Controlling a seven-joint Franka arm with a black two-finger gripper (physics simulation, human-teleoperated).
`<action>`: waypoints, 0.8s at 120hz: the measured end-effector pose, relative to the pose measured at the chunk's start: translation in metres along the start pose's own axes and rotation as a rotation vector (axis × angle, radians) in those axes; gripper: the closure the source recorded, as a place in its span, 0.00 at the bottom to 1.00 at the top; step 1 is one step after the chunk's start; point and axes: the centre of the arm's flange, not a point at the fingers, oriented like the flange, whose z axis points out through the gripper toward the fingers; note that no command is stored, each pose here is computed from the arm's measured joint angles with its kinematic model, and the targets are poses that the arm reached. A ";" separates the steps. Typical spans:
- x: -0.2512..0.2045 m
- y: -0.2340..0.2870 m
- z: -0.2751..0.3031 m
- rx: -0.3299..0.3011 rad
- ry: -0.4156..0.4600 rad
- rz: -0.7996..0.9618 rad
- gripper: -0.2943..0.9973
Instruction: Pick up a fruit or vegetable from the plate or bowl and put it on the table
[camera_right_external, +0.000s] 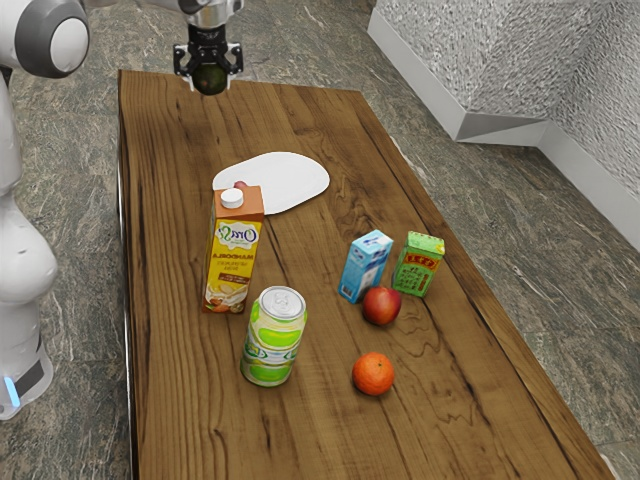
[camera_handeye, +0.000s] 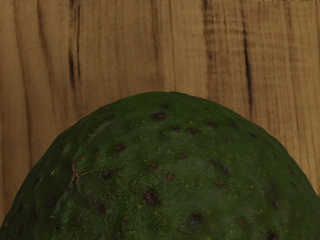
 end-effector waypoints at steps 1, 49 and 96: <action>0.000 0.000 0.000 0.000 0.000 -0.001 0.39; 0.013 -0.017 0.000 0.008 0.005 -0.064 0.36; 0.007 -0.012 -0.008 -0.028 -0.002 -0.080 0.24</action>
